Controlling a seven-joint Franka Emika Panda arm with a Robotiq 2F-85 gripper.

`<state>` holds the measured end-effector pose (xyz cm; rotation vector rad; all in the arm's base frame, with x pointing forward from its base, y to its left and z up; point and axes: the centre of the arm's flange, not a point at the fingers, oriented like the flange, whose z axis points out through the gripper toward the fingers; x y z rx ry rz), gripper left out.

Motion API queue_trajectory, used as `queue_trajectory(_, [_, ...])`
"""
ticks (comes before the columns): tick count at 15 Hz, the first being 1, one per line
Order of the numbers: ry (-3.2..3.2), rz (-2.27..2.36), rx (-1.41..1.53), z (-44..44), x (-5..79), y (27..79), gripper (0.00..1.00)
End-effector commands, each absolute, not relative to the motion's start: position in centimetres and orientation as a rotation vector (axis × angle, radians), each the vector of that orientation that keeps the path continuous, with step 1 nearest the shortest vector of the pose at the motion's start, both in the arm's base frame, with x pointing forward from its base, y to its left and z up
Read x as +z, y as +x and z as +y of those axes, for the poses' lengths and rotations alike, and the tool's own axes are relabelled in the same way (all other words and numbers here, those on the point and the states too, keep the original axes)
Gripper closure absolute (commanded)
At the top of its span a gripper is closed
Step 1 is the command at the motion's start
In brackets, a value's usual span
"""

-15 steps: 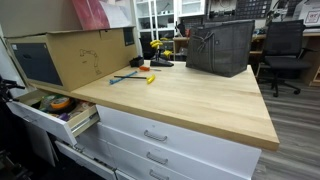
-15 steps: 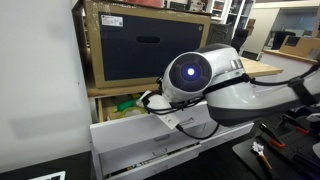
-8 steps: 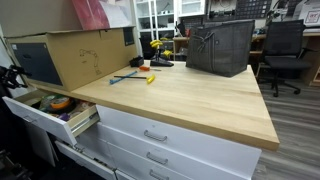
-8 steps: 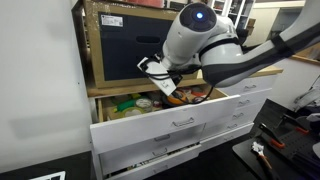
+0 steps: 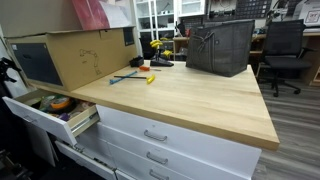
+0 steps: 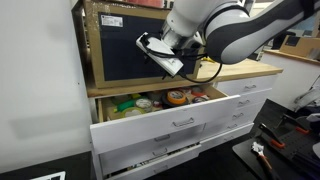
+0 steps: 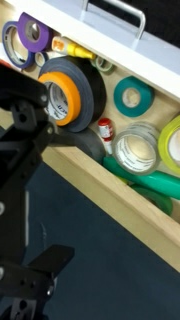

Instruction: Open the top left drawer

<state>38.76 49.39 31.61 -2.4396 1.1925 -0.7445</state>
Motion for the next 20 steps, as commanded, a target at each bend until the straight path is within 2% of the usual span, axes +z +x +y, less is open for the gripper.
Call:
queue_trajectory(1, [-2.533, 1.19, -0.504, 49.2, 32.7, 36.9, 0.0])
queue_trajectory(6, [-2.53, 1.364, -0.23, 49.8, 32.8, 33.7, 0.0])
queue_trajectory(11, [-2.494, 1.579, -0.044, 49.6, 32.9, 32.6, 0.0])
queue_trajectory(20, [-2.436, 1.891, -0.023, 46.9, 32.7, 32.8, 0.0])
